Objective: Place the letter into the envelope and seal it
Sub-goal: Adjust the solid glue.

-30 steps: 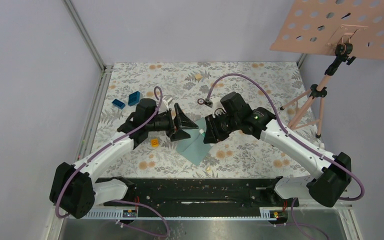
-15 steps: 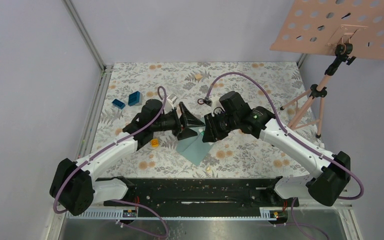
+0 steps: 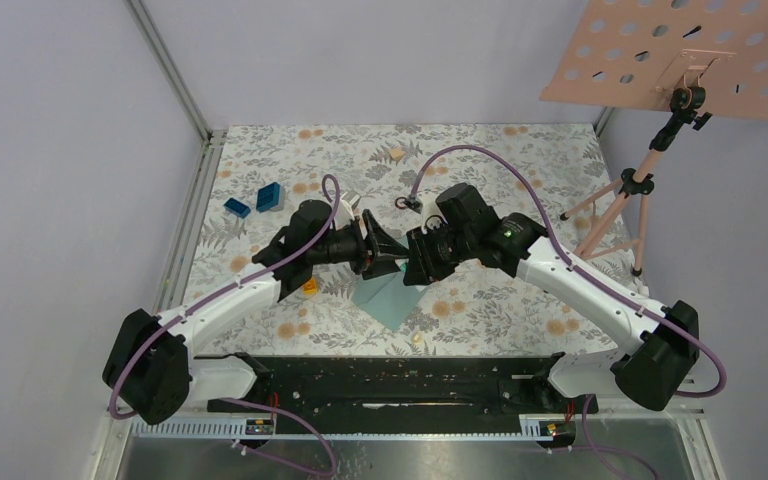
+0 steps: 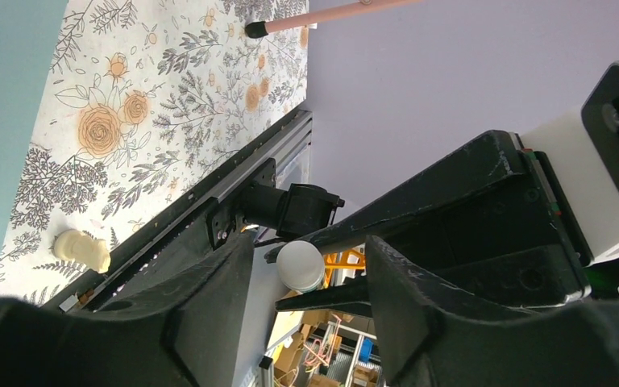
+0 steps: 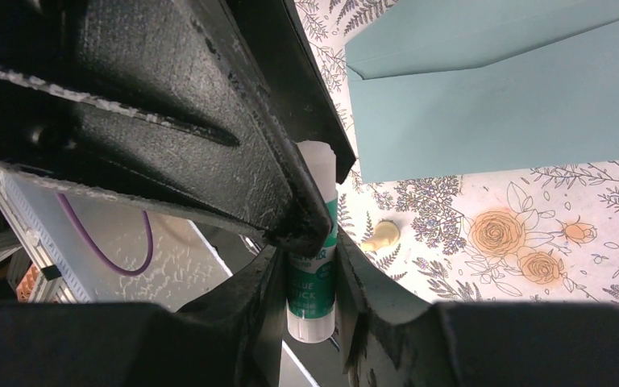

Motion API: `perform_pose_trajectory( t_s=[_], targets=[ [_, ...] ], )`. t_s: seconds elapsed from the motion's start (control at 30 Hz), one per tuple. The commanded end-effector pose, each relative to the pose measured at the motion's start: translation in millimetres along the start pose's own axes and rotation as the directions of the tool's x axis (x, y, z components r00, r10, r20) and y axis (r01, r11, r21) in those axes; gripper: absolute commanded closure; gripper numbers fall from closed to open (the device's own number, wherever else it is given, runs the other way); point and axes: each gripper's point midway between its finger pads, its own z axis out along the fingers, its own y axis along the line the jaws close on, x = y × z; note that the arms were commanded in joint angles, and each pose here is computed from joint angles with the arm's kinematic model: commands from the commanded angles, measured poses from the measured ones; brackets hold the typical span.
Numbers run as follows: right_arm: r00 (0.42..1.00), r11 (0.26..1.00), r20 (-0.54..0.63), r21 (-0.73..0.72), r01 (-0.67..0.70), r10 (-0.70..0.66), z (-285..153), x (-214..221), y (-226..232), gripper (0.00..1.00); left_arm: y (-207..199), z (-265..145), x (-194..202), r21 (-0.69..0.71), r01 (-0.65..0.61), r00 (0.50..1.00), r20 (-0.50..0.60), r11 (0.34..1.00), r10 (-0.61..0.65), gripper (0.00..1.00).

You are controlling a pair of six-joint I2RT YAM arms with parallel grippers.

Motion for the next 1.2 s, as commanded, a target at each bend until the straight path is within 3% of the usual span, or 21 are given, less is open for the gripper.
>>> perform_pose_trajectory(
  t_s=[0.0,0.13,0.23,0.53,0.67,0.73,0.8,0.87,1.0,1.17],
  targets=[
    [0.997,1.000,0.070,-0.017,0.027,-0.026,-7,-21,11,1.00,-15,2,-6,0.048,-0.031,0.999,0.026,0.998,0.030,0.48],
    [0.997,1.000,0.080,-0.017,0.023,-0.022,-7,-22,12,1.00,-14,4,-6,0.045,-0.022,1.000,0.020,0.999,0.021,0.50],
    [0.996,1.000,0.086,-0.012,0.015,-0.014,-8,-24,12,1.00,-12,5,-6,0.045,-0.016,1.000,0.020,0.999,0.015,0.58],
    [0.992,1.000,0.125,0.012,-0.006,0.005,-14,-29,10,1.00,-9,6,-5,0.037,-0.020,1.000,0.016,0.999,0.019,1.00],
    [0.986,0.999,0.163,0.036,-0.024,0.018,-20,-33,8,1.00,-10,5,-6,0.037,-0.020,1.000,0.019,0.999,0.019,1.00],
    [0.983,0.999,0.184,0.036,-0.033,0.025,-22,-36,8,0.85,-12,5,-6,0.038,-0.020,1.000,0.022,0.999,0.020,1.00],
    [0.976,0.998,0.214,0.042,-0.043,0.033,-26,-39,8,0.57,-14,4,-8,0.042,-0.021,0.999,0.027,0.999,0.020,1.00],
    [0.964,0.997,0.263,0.061,-0.049,0.031,-37,-44,7,0.43,-16,3,-10,0.045,-0.019,0.999,0.035,0.999,0.018,1.00],
    [0.897,0.986,0.442,0.139,-0.087,0.016,-69,-62,-4,0.24,-22,0,-18,0.066,0.023,0.998,0.055,0.998,-0.027,1.00],
    [0.705,0.998,0.707,-0.045,-0.042,0.061,-94,-81,16,0.16,-27,-5,-32,0.105,0.117,0.986,0.107,0.988,-0.128,1.00]
  ],
)
